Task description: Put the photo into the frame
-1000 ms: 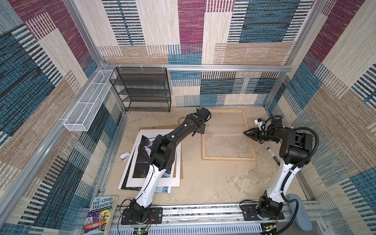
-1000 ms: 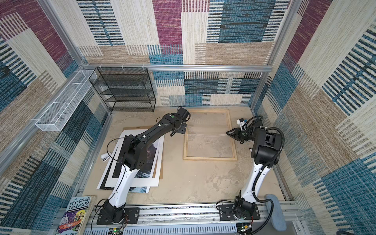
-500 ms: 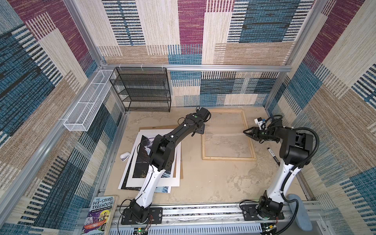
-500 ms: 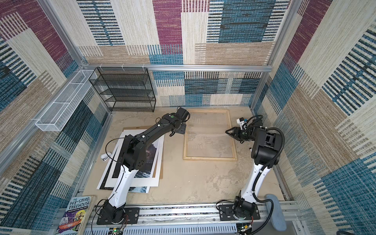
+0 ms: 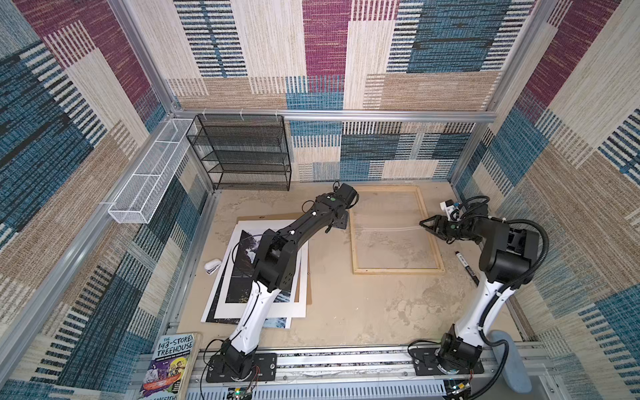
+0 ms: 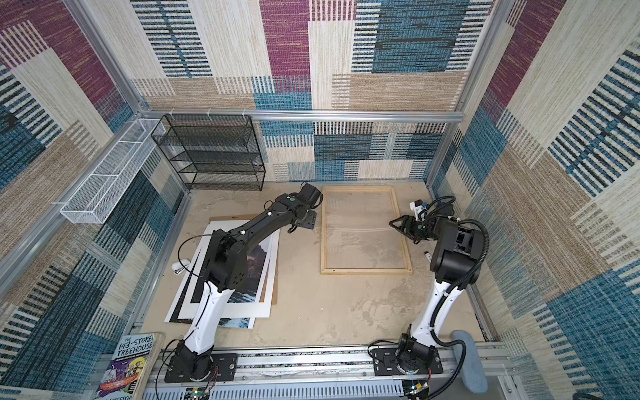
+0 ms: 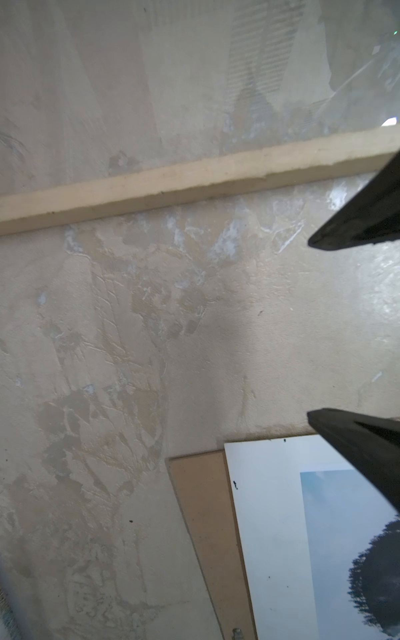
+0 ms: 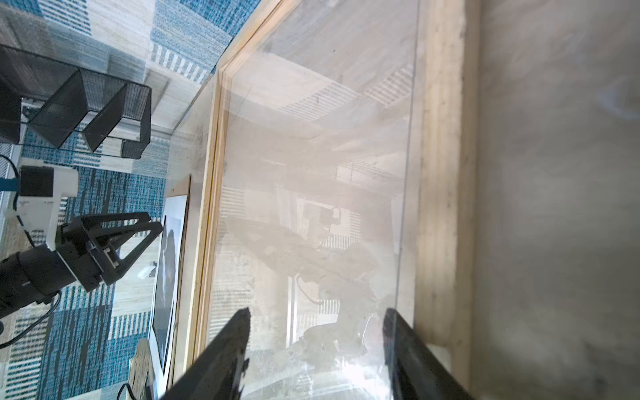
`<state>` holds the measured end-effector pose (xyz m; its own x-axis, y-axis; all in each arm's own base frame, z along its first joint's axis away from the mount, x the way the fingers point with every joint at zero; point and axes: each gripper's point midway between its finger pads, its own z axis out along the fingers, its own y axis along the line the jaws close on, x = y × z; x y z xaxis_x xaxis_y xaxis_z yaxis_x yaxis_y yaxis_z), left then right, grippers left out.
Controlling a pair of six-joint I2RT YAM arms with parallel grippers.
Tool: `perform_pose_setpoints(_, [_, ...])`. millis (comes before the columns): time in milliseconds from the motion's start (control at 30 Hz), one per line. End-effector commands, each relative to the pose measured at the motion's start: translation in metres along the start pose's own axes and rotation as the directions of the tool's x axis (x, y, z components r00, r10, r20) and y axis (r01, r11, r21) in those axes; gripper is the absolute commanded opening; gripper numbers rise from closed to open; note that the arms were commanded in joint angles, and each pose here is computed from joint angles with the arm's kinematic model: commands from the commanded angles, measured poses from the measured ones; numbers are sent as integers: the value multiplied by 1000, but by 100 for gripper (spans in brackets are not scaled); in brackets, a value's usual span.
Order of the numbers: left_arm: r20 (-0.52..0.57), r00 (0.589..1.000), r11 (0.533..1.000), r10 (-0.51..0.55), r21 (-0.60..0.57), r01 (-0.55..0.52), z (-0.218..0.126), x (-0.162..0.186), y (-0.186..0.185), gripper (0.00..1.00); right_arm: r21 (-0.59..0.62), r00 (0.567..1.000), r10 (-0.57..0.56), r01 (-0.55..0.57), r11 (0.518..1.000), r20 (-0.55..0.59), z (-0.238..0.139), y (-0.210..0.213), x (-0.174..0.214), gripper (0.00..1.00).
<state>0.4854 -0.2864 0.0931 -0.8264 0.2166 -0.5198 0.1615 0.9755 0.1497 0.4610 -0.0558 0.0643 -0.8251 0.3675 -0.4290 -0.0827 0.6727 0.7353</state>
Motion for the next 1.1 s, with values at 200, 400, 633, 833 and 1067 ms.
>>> perform_pose_setpoints(200, [12, 998, 995, -64, 80, 63, -8, -3, -10, 76, 52, 999, -20, 18, 998, 38, -7, -3, -11, 66])
perform_pose_setpoints(400, [-6, 994, 961, -110, 254, 108, -8, 3, -47, 75, 57, 999, -19, 17, 998, 39, -7, -3, -10, 66])
perform_pose_setpoints(633, [-16, 993, 942, -119, 315, 118, -4, 6, -69, 74, 101, 998, -25, 20, 995, 54, -12, -5, -15, 66])
perform_pose_setpoints(833, [-9, 993, 930, -115, 351, 110, -5, 3, -80, 74, 115, 997, -31, 23, 993, 64, -15, -4, -19, 66])
perform_pose_setpoints(1067, [-9, 994, 921, -105, 377, 100, -3, 4, -90, 72, 133, 997, -35, 25, 991, 72, -17, -4, -20, 66])
